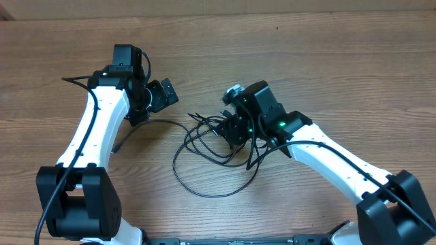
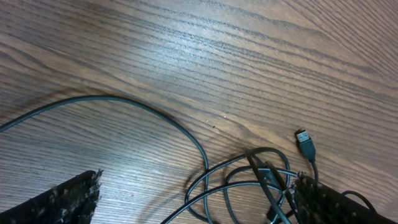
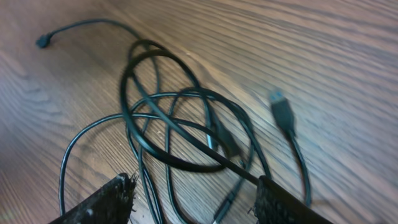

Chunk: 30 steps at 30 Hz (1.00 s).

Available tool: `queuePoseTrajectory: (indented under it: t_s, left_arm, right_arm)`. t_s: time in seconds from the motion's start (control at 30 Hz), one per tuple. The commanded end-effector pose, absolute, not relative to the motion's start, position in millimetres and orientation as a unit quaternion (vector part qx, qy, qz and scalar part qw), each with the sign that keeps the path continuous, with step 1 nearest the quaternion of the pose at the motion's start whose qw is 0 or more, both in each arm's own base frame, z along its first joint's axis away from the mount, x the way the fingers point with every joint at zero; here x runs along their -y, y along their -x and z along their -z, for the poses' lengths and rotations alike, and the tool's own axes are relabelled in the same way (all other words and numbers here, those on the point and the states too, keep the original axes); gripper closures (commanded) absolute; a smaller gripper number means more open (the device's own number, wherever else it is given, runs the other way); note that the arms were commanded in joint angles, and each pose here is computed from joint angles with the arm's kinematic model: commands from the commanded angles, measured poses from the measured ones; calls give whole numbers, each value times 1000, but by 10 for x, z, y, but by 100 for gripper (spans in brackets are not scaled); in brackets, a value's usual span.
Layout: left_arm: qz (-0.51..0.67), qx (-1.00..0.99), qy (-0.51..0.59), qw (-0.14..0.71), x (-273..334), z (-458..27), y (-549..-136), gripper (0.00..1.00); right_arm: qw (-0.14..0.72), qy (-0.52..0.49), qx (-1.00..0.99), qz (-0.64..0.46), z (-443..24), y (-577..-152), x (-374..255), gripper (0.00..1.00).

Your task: Untangle cables

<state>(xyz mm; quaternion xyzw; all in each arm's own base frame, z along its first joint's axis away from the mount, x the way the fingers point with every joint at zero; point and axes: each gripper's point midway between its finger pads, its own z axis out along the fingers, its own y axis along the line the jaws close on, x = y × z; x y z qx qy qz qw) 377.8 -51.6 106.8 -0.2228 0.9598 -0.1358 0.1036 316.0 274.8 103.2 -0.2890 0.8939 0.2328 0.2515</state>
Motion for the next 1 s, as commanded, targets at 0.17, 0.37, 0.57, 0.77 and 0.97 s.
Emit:
queuePoseTrajectory:
  t_s: [0.17, 0.37, 0.57, 0.77, 0.97]
  left_arm:
    - [119, -960, 232, 99, 464, -1000, -3763, 1]
    - [120, -960, 232, 100, 464, -1001, -3766, 1]
    - [120, -960, 232, 100, 464, -1001, -3766, 0]
    - [120, -960, 232, 100, 464, -1001, -3766, 0]
    - [120, -960, 232, 100, 464, -1001, -3766, 0]
  right_arm:
    - [304, 358, -851, -233, -1195, -3272, -2909, 53]
    - [302, 359, -852, -233, -1181, -3266, -2907, 55]
    - [301, 358, -853, -232, -1113, -3268, -2906, 55]
    - [304, 358, -851, -233, -1041, -3325, -2945, 55]
    - [297, 358, -854, -231, -895, -3362, -2970, 60]
